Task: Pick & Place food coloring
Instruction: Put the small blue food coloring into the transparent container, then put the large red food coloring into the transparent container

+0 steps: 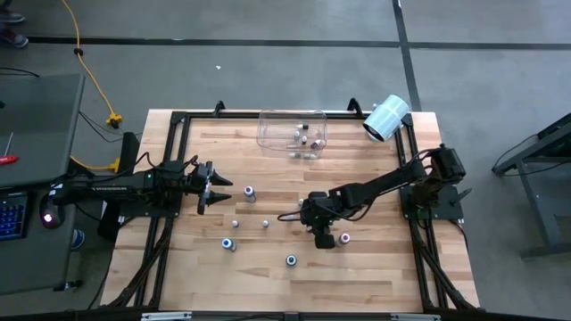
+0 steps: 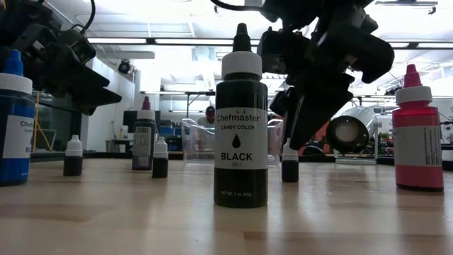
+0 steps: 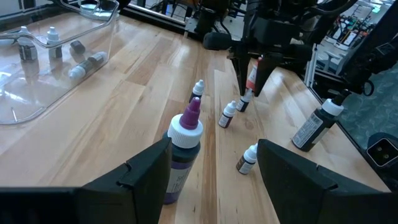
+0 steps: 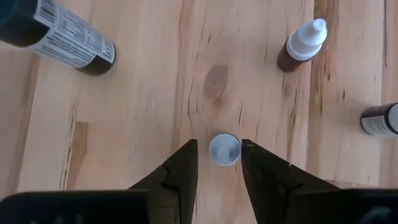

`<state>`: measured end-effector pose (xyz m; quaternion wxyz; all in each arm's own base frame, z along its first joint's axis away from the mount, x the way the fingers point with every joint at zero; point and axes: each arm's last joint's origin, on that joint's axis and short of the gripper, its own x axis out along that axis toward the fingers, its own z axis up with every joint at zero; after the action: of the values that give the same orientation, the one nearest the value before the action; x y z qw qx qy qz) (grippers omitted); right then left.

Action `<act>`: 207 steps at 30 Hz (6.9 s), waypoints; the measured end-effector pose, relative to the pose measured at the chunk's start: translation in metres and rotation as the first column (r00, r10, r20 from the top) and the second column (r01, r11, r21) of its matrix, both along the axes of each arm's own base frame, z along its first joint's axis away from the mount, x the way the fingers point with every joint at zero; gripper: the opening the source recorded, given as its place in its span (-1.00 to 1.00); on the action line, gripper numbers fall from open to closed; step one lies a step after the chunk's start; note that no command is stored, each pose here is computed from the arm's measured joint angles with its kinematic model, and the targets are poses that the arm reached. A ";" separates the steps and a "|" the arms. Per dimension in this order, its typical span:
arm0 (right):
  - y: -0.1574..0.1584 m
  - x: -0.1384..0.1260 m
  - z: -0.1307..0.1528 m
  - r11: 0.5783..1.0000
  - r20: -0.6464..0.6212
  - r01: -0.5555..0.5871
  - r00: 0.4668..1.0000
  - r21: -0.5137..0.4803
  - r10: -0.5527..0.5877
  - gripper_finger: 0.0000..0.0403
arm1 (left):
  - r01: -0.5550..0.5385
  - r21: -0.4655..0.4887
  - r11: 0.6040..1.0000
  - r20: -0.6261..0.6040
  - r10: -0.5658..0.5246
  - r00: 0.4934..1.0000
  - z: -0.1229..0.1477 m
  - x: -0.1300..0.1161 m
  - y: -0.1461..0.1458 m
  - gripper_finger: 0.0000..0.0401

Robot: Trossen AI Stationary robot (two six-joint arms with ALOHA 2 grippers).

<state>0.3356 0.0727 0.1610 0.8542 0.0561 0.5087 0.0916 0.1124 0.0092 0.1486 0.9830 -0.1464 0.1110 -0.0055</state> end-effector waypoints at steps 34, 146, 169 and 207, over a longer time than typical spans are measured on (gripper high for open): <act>0.000 0.001 -0.002 1.000 -0.011 0.008 1.000 -0.015 -0.008 -0.72 | 0.000 0.000 1.000 0.000 0.000 1.000 0.000 0.000 0.000 0.17; -0.315 0.019 0.020 0.564 -0.034 0.820 0.564 -0.093 -0.825 -0.46 | 0.000 0.000 1.000 0.000 0.000 1.000 0.000 0.000 0.000 0.17; -0.218 -0.009 0.145 0.811 0.096 0.564 0.825 -0.152 -0.556 -0.45 | 0.000 0.000 1.000 0.000 0.000 1.000 0.000 0.000 0.000 0.17; 0.027 -0.084 0.161 0.838 -0.387 0.515 0.746 -0.180 -0.542 -0.45 | 0.000 0.000 1.000 0.000 0.000 1.000 0.000 0.000 0.000 0.17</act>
<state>0.2521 0.0996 0.3221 0.7152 0.1897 0.6470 -0.1840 0.1124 0.0092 0.1486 0.9830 -0.1464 0.1110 -0.0055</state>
